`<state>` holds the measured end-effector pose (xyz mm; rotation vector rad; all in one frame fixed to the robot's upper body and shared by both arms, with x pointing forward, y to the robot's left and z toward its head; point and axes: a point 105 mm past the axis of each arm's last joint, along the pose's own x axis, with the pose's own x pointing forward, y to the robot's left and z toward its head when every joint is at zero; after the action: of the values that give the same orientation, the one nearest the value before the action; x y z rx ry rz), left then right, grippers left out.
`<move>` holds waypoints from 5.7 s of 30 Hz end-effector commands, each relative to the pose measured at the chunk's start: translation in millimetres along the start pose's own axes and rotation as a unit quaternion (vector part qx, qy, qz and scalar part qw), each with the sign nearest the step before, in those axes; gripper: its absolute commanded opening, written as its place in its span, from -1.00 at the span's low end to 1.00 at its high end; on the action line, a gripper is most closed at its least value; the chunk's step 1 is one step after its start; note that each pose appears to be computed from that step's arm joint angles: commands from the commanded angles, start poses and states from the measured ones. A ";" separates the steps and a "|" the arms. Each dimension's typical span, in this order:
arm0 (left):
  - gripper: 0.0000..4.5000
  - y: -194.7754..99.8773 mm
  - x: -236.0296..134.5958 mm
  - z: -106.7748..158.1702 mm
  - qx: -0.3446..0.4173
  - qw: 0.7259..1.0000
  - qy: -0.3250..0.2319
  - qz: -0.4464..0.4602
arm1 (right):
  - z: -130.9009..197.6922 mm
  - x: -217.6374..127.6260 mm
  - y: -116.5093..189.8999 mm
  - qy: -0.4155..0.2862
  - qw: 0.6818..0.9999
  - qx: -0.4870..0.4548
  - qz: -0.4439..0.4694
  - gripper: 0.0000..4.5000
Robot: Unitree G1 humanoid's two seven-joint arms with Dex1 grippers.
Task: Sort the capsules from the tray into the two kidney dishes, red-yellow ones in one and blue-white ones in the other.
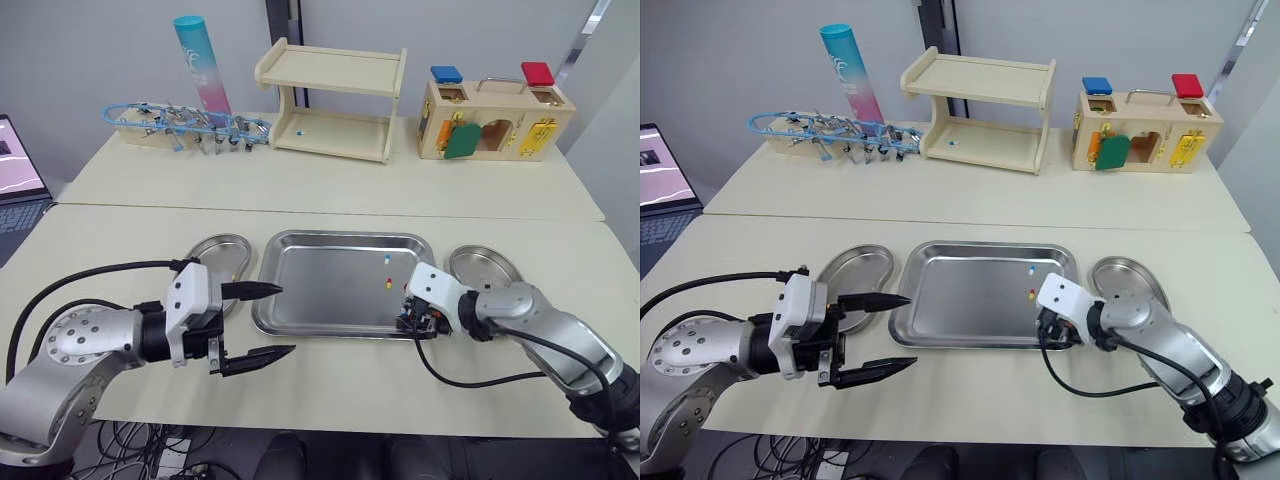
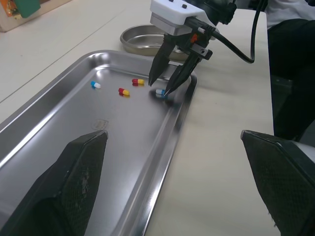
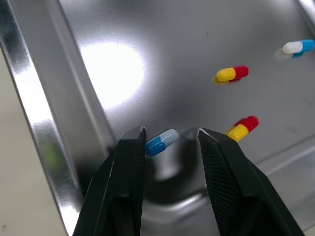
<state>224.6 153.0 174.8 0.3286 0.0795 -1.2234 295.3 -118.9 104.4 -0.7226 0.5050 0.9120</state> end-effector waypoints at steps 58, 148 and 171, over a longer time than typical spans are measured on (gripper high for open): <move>1.00 -11.9 31.8 57.6 0.003 0.981 -0.143 -0.134 | -49.8 -130.8 -57.9 0.054 0.989 0.082 -0.115 -1.00; 1.00 76.3 34.3 -0.5 -0.054 0.997 -0.026 0.054 | -29.9 -150.7 -4.4 -0.166 0.983 0.066 -0.043 0.99; 0.30 57.4 189.5 -26.2 0.006 0.994 -0.005 -0.111 | -26.1 -133.7 23.8 -0.185 0.980 0.049 -0.055 1.00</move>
<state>345.8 11.1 114.4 0.2915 0.1254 -1.4314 204.4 -203.6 163.2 -0.4562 0.2043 0.8817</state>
